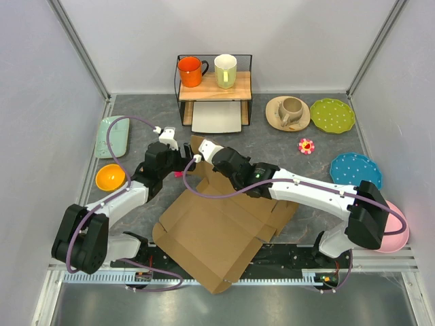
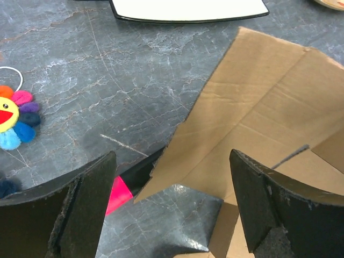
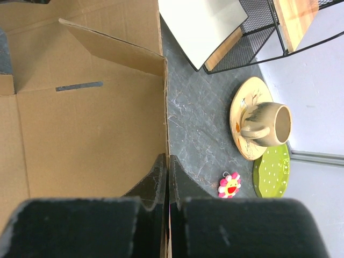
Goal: Fold the paper box
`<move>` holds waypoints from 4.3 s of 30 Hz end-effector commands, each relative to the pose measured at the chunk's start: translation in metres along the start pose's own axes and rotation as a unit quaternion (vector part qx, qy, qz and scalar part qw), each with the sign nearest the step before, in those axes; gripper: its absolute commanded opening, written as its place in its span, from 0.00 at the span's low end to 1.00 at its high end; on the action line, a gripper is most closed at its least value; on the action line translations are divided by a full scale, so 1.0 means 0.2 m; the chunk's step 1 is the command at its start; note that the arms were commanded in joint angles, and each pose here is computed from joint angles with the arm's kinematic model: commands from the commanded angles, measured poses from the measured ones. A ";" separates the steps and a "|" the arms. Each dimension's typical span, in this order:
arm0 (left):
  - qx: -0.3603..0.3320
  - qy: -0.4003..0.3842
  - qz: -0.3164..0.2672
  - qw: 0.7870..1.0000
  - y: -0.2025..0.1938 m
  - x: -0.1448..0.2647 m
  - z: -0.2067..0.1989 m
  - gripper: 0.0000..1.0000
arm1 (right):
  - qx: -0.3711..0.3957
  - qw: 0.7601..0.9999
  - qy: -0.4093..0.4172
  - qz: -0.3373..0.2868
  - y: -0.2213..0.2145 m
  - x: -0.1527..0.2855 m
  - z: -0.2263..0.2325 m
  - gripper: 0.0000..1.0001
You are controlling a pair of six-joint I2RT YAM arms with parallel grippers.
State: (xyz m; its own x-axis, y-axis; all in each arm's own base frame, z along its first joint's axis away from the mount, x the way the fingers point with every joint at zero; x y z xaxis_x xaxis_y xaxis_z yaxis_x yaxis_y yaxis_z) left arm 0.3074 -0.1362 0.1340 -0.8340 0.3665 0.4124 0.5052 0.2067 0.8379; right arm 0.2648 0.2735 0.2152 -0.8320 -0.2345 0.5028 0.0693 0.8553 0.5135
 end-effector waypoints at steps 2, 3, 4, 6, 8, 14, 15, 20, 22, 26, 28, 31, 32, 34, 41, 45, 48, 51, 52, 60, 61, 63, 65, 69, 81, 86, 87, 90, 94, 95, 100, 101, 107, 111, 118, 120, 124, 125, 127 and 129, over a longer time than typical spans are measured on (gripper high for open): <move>-0.010 -0.008 -0.057 0.998 0.14 -0.09 -0.02 0.90 | -0.034 0.999 -0.017 -0.035 0.07 0.07 -0.10 0.00; -0.015 -0.018 -0.057 0.998 0.14 -0.10 -0.03 0.89 | -0.035 0.999 -0.016 -0.038 0.07 0.08 -0.10 0.00; -0.018 -0.024 -0.060 0.998 0.15 -0.11 -0.04 0.88 | -0.035 0.999 -0.017 -0.038 0.07 0.08 -0.11 0.00; -0.024 -0.049 -0.054 0.997 0.13 -0.12 -0.06 0.85 | -0.033 0.999 -0.014 -0.038 0.06 0.09 -0.10 0.00; -0.025 -0.070 -0.064 0.995 0.14 -0.14 -0.08 0.83 | -0.033 0.999 -0.012 -0.038 0.05 0.09 -0.10 0.00; -0.023 -0.144 -0.068 0.987 0.12 -0.12 -0.17 0.45 | -0.030 0.999 -0.011 -0.037 0.03 0.09 -0.08 0.00; -0.022 -0.152 -0.068 0.986 0.12 -0.11 -0.18 0.35 | -0.030 0.999 -0.010 -0.037 0.03 0.09 -0.08 0.00; -0.017 -0.175 -0.074 0.982 0.12 -0.07 -0.21 0.17 | -0.026 0.999 -0.013 -0.036 0.02 0.07 -0.07 0.00; -0.018 -0.183 -0.086 0.979 0.12 -0.04 -0.23 0.07 | -0.026 0.999 -0.017 -0.035 0.03 0.07 -0.07 0.00; -0.024 -0.190 -0.121 0.974 0.08 0.03 -0.27 0.02 | -0.035 0.999 -0.029 -0.028 0.03 0.05 -0.08 0.00; -0.024 -0.188 -0.137 0.972 0.05 0.05 -0.28 0.02 | -0.047 0.998 -0.035 -0.026 0.04 0.06 -0.10 0.00; -0.022 -0.179 -0.148 0.972 0.03 0.07 -0.27 0.02 | -0.056 0.997 -0.050 -0.020 0.04 0.07 -0.13 0.05; -0.023 -0.176 -0.150 0.973 0.02 0.08 -0.26 0.02 | -0.057 0.997 -0.052 -0.020 0.04 0.08 -0.13 0.07; -0.024 -0.166 -0.155 0.974 0.02 0.08 -0.24 0.02 | -0.060 0.996 -0.063 -0.011 0.02 0.08 -0.15 0.14; -0.039 -0.157 -0.163 0.973 0.03 0.09 -0.23 0.02 | -0.064 0.995 -0.074 0.006 -0.01 0.11 -0.17 0.36; -0.041 -0.159 -0.164 0.973 0.03 0.09 -0.23 0.02 | -0.062 0.995 -0.071 0.017 -0.03 0.11 -0.17 0.41; -0.043 -0.160 -0.165 0.972 0.03 0.09 -0.23 0.02 | -0.062 0.995 -0.069 0.025 -0.05 0.10 -0.16 0.36; -0.043 -0.159 -0.165 0.972 0.03 0.09 -0.23 0.02 | -0.054 0.995 -0.068 0.041 -0.08 0.08 -0.14 0.25; -0.042 -0.161 -0.167 0.972 0.03 0.10 -0.23 0.02 | -0.052 0.995 -0.067 0.045 -0.09 0.08 -0.13 0.21; -0.035 -0.181 -0.185 0.965 0.08 0.11 -0.27 0.02 | -0.032 0.990 -0.115 0.077 -0.14 0.04 -0.14 0.00; -0.033 -0.182 -0.186 0.965 0.09 0.10 -0.28 0.02 | -0.026 0.986 -0.138 0.087 -0.15 0.03 -0.16 0.00; -0.034 -0.188 -0.188 0.963 0.11 0.09 -0.29 0.02 | -0.015 0.983 -0.158 0.089 -0.14 0.02 -0.18 0.00; -0.033 -0.190 -0.191 0.962 0.14 0.08 -0.31 0.02 | 0.000 0.978 -0.188 0.094 -0.12 0.02 -0.21 0.00; -0.023 -0.187 -0.190 0.964 0.15 0.05 -0.31 0.03 | 0.030 0.969 -0.227 0.090 -0.08 -0.01 -0.25 0.00; 0.005 -0.175 -0.149 0.973 0.03 -0.03 -0.27 0.08 | 0.064 0.964 -0.250 0.062 -0.04 -0.10 -0.17 0.00; 0.049 -0.166 -0.133 0.976 -0.06 -0.07 -0.23 0.09 | 0.057 0.967 -0.244 0.049 -0.05 -0.10 -0.09 0.00; 0.055 -0.163 -0.128 0.977 -0.08 -0.08 -0.23 0.09 | 0.061 0.968 -0.240 0.049 -0.06 -0.10 -0.07 0.00; 0.072 -0.159 -0.125 0.977 -0.10 -0.09 -0.22 0.10 | 0.073 0.969 -0.230 0.045 -0.08 -0.10 0.00 0.00; 0.087 -0.158 -0.115 0.977 -0.11 -0.10 -0.22 0.16 | 0.104 0.969 -0.217 0.046 -0.10 -0.11 0.08 0.00; 0.090 -0.157 -0.115 0.977 -0.11 -0.10 -0.22 0.21 | 0.109 0.969 -0.215 0.044 -0.11 -0.10 0.10 0.00; 0.090 -0.136 -0.109 0.981 -0.11 -0.07 -0.19 0.42 | 0.119 0.970 -0.209 0.045 -0.15 -0.08 0.12 0.00; 0.087 -0.131 -0.119 0.980 -0.08 -0.06 -0.19 0.46 | 0.119 0.970 -0.208 0.044 -0.15 -0.07 0.12 0.00; 0.048 -0.111 -0.119 0.986 -0.02 -0.02 -0.18 0.50 | 0.140 0.968 -0.204 0.043 -0.18 -0.06 0.12 0.00; 0.042 -0.121 -0.124 0.984 0.00 -0.01 -0.20 0.45 | 0.166 0.964 -0.202 0.046 -0.17 -0.06 0.10 0.00; 0.059 -0.123 -0.124 0.983 -0.02 -0.02 -0.20 0.43 | 0.220 0.955 -0.193 0.041 -0.15 -0.04 0.07 0.00; 0.057 -0.118 -0.125 0.983 -0.01 -0.01 -0.20 0.45 | 0.237 0.952 -0.189 0.043 -0.16 -0.04 0.08 0.00; 0.043 -0.106 -0.130 0.985 0.04 0.02 -0.19 0.48 | 0.243 0.951 -0.187 0.041 -0.19 -0.04 0.09 0.00; 0.039 -0.108 -0.140 0.983 0.07 0.05 -0.20 0.50 | 0.245 0.951 -0.186 0.041 -0.19 -0.04 0.09 0.00; 0.034 -0.097 -0.131 0.986 0.07 0.07 -0.19 0.51 | 0.244 0.951 -0.186 0.042 -0.21 -0.04 0.10 0.00; 0.028 -0.096 -0.137 0.986 0.09 0.10 -0.19 0.53 | 0.242 0.951 -0.187 0.040 -0.20 -0.03 0.10 0.00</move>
State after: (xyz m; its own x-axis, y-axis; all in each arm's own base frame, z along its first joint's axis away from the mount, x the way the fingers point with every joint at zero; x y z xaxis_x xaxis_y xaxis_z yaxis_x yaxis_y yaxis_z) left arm 0.2868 -0.1663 0.1475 -0.8630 0.4869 0.1349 0.3546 0.3935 0.8482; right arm 0.2623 0.2486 0.1887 -0.9862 -0.0124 0.1651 0.0006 0.9969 0.0783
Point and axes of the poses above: each gripper's point midway between its finger pads, its own x axis back along the fingers, its own z axis along the line the jaws close on, y = z × x, the point moved 4 cm from there along x, back along the fingers, and after that the axes turned 6 degrees about x, right-handed, at the moved point
